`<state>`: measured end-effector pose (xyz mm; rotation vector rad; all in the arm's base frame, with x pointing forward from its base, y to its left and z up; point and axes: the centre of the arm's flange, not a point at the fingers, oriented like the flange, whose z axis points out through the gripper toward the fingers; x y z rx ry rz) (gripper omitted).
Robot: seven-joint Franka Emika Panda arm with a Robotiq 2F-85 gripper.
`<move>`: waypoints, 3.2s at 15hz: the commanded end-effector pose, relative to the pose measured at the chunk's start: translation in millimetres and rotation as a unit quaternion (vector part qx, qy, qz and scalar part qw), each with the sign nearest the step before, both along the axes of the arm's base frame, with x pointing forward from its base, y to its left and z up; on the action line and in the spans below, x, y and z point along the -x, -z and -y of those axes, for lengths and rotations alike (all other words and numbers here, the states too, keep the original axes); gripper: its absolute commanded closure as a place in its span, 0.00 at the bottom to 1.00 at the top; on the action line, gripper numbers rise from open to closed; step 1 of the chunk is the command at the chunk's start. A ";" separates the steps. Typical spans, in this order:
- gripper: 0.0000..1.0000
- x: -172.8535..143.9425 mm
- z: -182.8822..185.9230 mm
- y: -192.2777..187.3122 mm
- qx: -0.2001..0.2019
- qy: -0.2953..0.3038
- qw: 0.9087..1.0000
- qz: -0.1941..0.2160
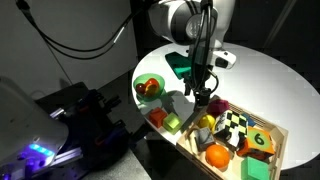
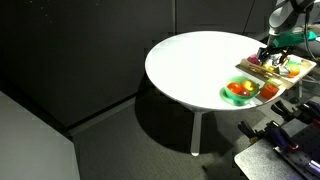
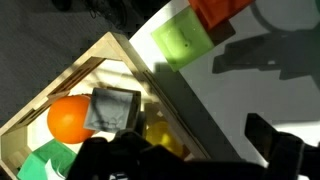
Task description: Put the light green block inside the bowl
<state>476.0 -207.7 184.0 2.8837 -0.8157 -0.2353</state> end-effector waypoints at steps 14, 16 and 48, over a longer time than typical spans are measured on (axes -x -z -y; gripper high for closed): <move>0.00 33.8 1.6 25.1 -0.022 0.158 0.986 0.035; 0.00 33.9 1.6 20.1 -0.023 0.164 0.985 0.039; 0.00 77.7 4.6 41.8 -0.038 0.295 0.953 0.050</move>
